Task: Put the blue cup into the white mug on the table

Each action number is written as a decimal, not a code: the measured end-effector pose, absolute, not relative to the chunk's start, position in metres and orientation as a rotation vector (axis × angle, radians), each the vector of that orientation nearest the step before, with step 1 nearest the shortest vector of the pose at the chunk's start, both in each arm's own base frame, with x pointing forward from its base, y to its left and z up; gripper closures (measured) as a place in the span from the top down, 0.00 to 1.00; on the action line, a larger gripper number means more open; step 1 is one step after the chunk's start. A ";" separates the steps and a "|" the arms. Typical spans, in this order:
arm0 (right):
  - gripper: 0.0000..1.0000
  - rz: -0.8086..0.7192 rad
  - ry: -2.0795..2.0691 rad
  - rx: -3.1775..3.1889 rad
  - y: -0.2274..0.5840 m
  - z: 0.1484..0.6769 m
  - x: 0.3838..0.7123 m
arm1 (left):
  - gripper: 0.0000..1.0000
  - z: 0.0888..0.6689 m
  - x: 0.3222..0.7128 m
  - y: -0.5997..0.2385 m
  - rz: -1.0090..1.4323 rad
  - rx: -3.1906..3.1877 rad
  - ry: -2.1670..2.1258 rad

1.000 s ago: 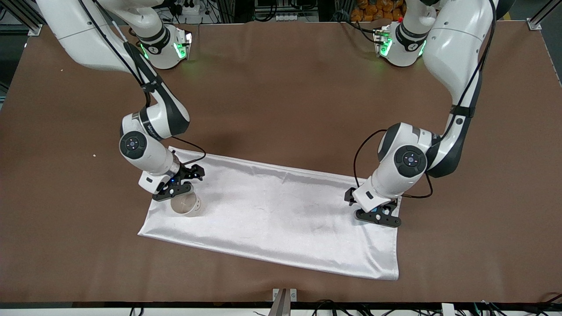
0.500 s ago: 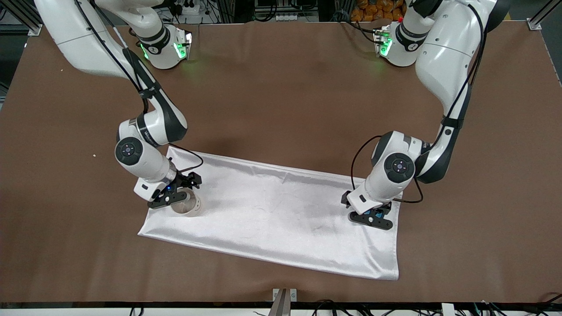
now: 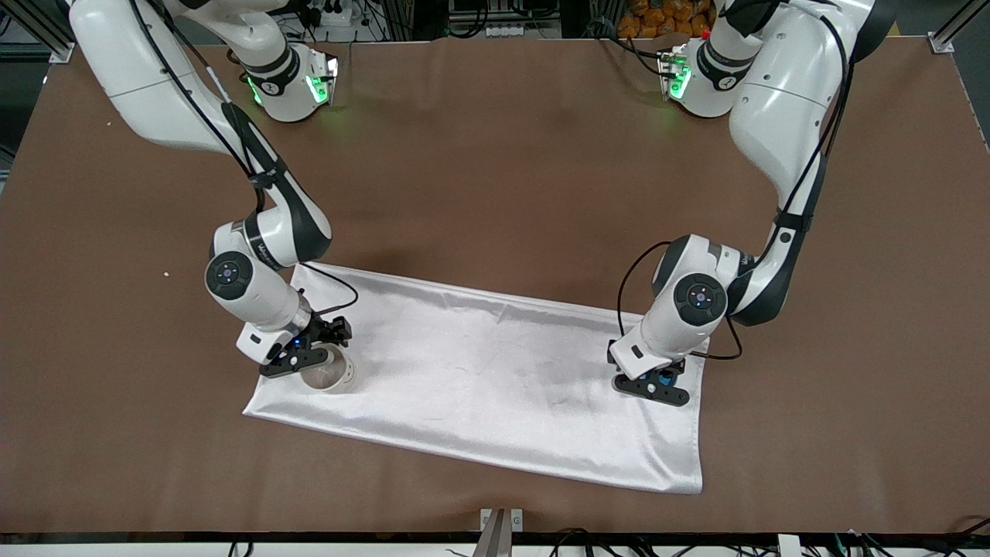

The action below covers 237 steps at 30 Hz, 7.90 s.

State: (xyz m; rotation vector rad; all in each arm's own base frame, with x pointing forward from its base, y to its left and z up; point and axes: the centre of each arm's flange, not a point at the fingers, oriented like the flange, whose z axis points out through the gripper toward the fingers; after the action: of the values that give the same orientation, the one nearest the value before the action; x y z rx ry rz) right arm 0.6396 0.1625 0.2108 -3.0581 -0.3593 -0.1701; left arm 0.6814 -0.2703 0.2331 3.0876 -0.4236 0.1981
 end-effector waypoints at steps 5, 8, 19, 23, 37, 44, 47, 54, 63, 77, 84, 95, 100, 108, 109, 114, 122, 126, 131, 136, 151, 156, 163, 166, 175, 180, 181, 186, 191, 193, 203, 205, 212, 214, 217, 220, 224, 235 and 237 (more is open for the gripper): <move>0.41 -0.173 -0.365 -3.057 0.165 0.211 0.639 | 0.25 0.233 0.682 -0.270 0.199 3.088 -0.424; 0.26 -0.173 -0.369 -3.056 0.167 0.211 0.639 | 0.11 0.234 0.682 -0.270 0.201 3.088 -0.424; 0.08 -0.182 -0.377 -3.054 0.171 0.214 0.640 | 0.04 0.241 0.686 -0.267 0.225 3.093 -0.423; 0.08 -0.196 -0.371 -3.052 0.173 0.218 0.643 | 0.04 0.241 0.687 -0.266 0.226 3.093 -0.421; 0.08 -0.017 -0.259 -3.063 0.275 0.296 0.600 | 0.04 0.252 0.688 -0.268 0.252 3.088 -0.423; 0.08 0.001 -0.167 -3.059 0.318 0.311 0.575 | 0.04 0.275 0.690 -0.266 0.282 3.087 -0.417; 0.08 0.016 -0.122 -3.055 0.334 0.311 0.564 | 0.04 0.287 0.689 -0.263 0.297 3.087 -0.413; 0.08 0.057 -0.012 -3.038 0.391 0.315 0.524 | 0.04 0.309 0.681 -0.258 0.312 3.092 -0.397; 0.08 0.038 0.074 -3.071 0.476 0.316 0.447 | 0.04 0.342 0.667 -0.252 0.300 3.108 -0.386; 0.08 0.026 0.127 -3.152 0.516 0.289 0.366 | 0.04 0.375 0.626 -0.253 0.283 3.128 -0.296; 0.08 -0.004 0.137 -3.173 0.530 0.277 0.333 | 0.04 0.385 0.608 -0.250 0.279 3.135 -0.297; 0.08 -0.127 0.201 -3.157 0.553 0.245 0.293 | 0.04 0.403 0.587 -0.251 0.265 3.146 -0.304; 0.08 -0.180 0.235 -3.144 0.555 0.227 0.295 | 0.04 0.408 0.585 -0.250 0.265 3.149 -0.304; 0.08 -0.183 0.263 -3.138 0.563 0.208 0.292 | 0.04 0.409 0.584 -0.250 0.279 3.164 -0.330; 0.08 -0.182 0.267 -3.137 0.564 0.207 0.291 | 0.04 0.409 0.584 -0.251 0.284 3.170 -0.339; 0.08 -0.199 0.280 -3.134 0.568 0.206 0.284 | 0.04 0.409 0.583 -0.253 0.290 3.175 -0.356; 0.27 -0.208 0.331 -3.135 0.568 0.200 0.282 | 0.04 0.409 0.583 -0.253 0.291 3.176 -0.357; 0.50 -0.204 0.333 -3.137 0.568 0.198 0.280 | 0.04 0.409 0.583 -0.253 0.291 3.176 -0.356; 0.71 -0.205 0.326 -3.137 0.573 0.204 0.276 | 0.04 0.409 0.583 -0.253 0.292 3.176 -0.355; 0.93 -0.231 0.340 -3.153 0.585 0.223 0.279 | 0.04 0.410 0.584 -0.254 0.295 3.175 -0.354; 1.00 -0.260 0.408 -3.080 0.580 0.295 0.343 | 0.04 0.411 0.568 -0.288 0.304 3.161 -0.303; 1.00 -0.205 0.334 -3.097 0.545 0.319 0.393 | 0.04 0.414 0.554 -0.315 0.313 3.149 -0.298; 1.00 -0.163 0.248 -3.135 0.465 0.334 0.480 | 0.04 0.424 0.533 -0.353 0.302 3.147 -0.272; 1.00 -0.151 0.213 -3.148 0.426 0.334 0.514 | 0.04 0.428 0.520 -0.371 0.295 3.146 -0.274; 1.00 -0.107 0.132 -3.195 0.336 0.327 0.572 | 0.04 0.432 0.481 -0.419 0.285 3.137 -0.291; 1.00 -0.072 0.108 -3.211 0.298 0.320 0.591 | 0.04 0.428 0.462 -0.440 0.274 3.136 -0.298; 1.00 -0.055 0.108 -3.207 0.288 0.318 0.596 | 0.04 0.426 0.458 -0.445 0.269 3.136 -0.296; 1.00 0.019 0.050 -3.157 0.227 0.324 0.621 | 0.04 0.412 0.436 -0.468 0.240 3.143 -0.300; 1.00 0.028 0.013 -3.132 0.165 0.352 0.634 | 0.04 0.397 0.412 -0.492 0.211 3.152 -0.288; 1.00 0.033 0.010 -3.145 0.145 0.369 0.634 | 0.04 0.390 0.401 -0.502 0.200 3.155 -0.284; 1.00 -0.005 -0.021 -3.207 0.092 0.463 0.612 | 0.04 0.364 0.369 -0.528 0.154 3.177 -0.305; 1.00 -0.024 -0.015 -3.213 0.084 0.482 0.606 | 0.04 0.358 0.367 -0.530 0.144 3.182 -0.314; 1.00 -0.073 -0.026 -3.209 0.072 0.528 0.586 | 0.04 0.338 0.352 -0.540 0.110 3.198 -0.361; 1.00 -0.079 -0.027 -3.204 0.073 0.534 0.581 | 0.04 0.333 0.349 -0.543 0.101 3.202 -0.371; 1.00 -0.086 -0.040 -3.201 0.076 0.541 0.577 | 0.04 0.326 0.343 -0.546 0.090 3.208 -0.385; 1.00 -0.096 -0.071 -3.199 0.077 0.549 0.572 | 0.04 0.318 0.339 -0.549 0.076 3.215 -0.400; 1.00 -0.099 -0.103 -3.200 0.075 0.562 0.567 | 0.04 0.303 0.330 -0.553 0.050 3.228 -0.428; 1.00 -0.139 -0.177 -3.197 0.062 0.594 0.563 | 0.04 0.280 0.325 -0.565 0.020 3.238 -0.452; 1.00 -0.147 -0.189 -3.197 0.057 0.597 0.564 | 0.04 0.279 0.326 -0.566 0.020 3.238 -0.449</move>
State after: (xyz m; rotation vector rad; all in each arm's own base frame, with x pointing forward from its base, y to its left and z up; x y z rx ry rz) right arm 0.5643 0.0568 0.5970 -3.1969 -0.1894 -0.1467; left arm 0.3263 -0.5657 0.2785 3.2379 -0.4493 0.0196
